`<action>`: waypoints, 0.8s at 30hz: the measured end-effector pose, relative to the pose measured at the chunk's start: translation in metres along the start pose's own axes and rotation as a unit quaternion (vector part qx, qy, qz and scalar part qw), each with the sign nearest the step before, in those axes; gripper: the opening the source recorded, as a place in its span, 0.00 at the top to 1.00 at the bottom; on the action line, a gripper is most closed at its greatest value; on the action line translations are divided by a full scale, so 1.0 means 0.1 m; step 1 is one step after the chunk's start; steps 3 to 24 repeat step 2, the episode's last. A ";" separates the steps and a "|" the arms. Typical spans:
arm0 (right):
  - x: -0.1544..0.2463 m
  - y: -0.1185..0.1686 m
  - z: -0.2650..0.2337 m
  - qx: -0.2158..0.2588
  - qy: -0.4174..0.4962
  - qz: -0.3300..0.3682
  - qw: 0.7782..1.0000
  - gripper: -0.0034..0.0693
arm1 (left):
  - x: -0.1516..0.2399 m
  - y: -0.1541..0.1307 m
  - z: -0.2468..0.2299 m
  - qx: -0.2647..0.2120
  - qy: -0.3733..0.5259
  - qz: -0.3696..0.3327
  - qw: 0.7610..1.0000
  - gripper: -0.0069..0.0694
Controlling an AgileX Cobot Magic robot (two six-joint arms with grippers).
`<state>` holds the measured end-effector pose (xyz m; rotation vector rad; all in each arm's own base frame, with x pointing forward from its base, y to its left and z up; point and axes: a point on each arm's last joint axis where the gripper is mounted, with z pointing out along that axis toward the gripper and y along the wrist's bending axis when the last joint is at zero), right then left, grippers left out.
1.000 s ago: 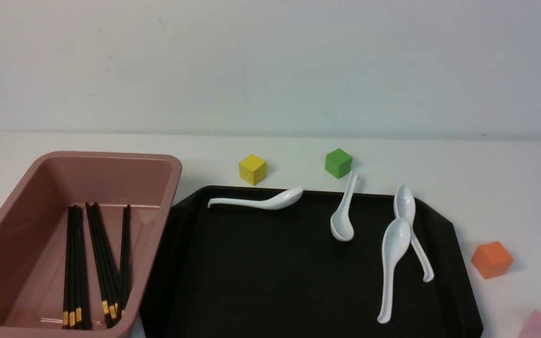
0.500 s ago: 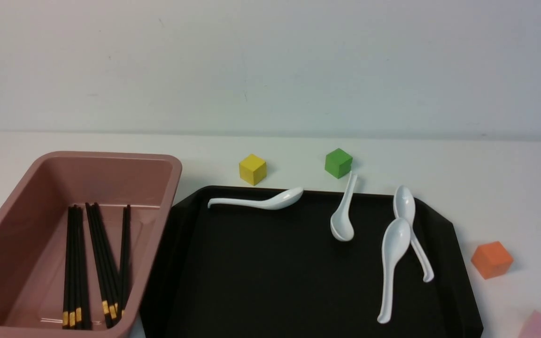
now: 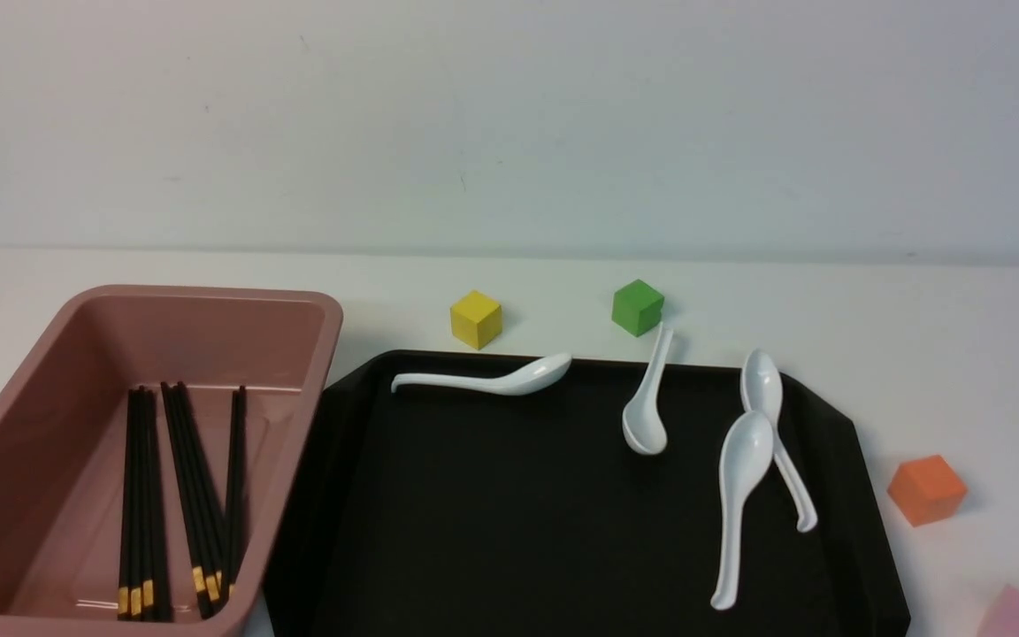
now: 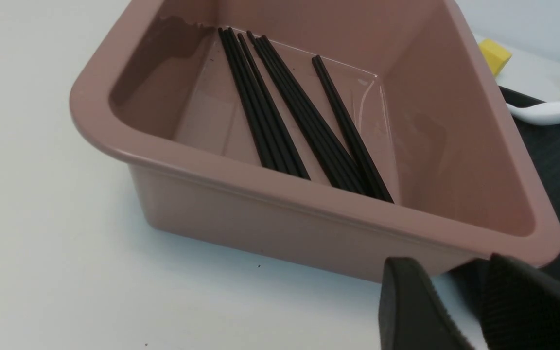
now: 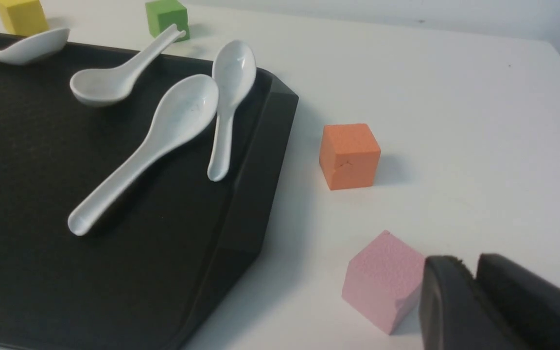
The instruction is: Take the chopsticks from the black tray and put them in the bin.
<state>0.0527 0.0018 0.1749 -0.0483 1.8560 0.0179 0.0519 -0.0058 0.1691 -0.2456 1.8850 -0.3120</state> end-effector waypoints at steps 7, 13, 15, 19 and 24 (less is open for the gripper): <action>0.00 0.00 0.00 0.000 0.000 0.000 1.000 0.80 | 0.00 0.00 0.00 0.000 0.000 0.000 1.000 0.60; 0.00 0.00 0.00 0.000 0.000 0.000 1.000 0.80 | 0.00 0.00 0.00 0.000 0.000 0.000 1.000 0.60; 0.00 0.00 0.00 0.000 0.000 0.000 1.000 0.80 | 0.00 0.00 0.00 0.000 0.000 0.000 1.000 0.60; 0.00 0.00 0.00 0.000 0.000 0.000 1.000 0.80 | 0.00 0.00 0.00 0.000 0.000 0.000 1.000 0.60; 0.00 0.00 0.00 0.000 0.000 0.000 1.000 0.80 | 0.00 0.00 0.00 0.000 0.000 0.000 1.000 0.60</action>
